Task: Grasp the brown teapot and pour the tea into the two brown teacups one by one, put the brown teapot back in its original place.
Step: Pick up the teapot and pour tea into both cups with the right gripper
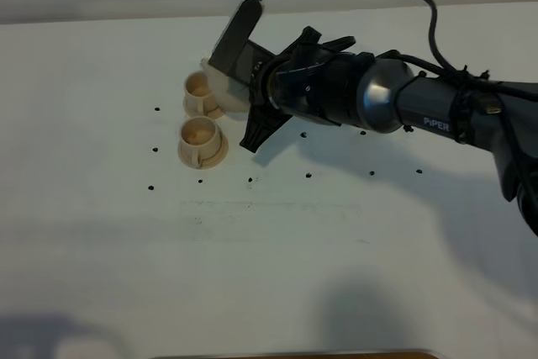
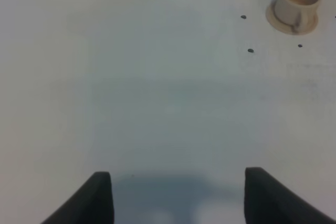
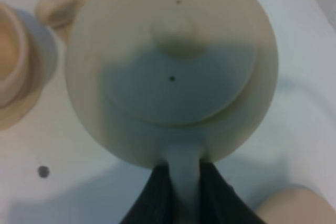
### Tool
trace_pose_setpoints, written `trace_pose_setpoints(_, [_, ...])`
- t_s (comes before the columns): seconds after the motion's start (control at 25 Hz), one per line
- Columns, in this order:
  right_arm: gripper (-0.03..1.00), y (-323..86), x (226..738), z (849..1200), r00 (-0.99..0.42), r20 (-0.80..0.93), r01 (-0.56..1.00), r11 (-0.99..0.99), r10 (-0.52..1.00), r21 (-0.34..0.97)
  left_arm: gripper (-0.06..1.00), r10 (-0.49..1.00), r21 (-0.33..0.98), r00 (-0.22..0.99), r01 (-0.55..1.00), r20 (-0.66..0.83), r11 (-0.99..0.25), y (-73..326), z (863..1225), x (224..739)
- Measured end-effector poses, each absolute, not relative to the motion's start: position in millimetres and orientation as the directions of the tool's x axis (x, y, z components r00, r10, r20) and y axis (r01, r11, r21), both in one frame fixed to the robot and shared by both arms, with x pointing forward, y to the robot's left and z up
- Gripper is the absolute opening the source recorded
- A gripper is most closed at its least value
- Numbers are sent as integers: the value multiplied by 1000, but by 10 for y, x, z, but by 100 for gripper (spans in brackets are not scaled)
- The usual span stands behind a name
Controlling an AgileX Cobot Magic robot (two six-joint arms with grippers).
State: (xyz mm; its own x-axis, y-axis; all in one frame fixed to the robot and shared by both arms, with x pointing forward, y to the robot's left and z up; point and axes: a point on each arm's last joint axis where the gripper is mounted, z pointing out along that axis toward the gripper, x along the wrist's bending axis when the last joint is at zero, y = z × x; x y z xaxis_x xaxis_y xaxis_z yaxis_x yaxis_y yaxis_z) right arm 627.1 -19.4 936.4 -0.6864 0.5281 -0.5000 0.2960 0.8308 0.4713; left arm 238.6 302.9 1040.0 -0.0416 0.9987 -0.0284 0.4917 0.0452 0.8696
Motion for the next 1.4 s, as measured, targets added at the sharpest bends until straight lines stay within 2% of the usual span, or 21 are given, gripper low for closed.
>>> trace_pose_setpoints(0.6, [9,-167,6277,9388,-685,-583,204,884,436,421,60,999,870,-42,492,-28,45,3029,10400,2386])
trace_pose_setpoints(1.4, [9,-262,6430,9411,-653,-609,220,882,450,416,60,999,870,-42,492,-28,45,3029,10400,2386])
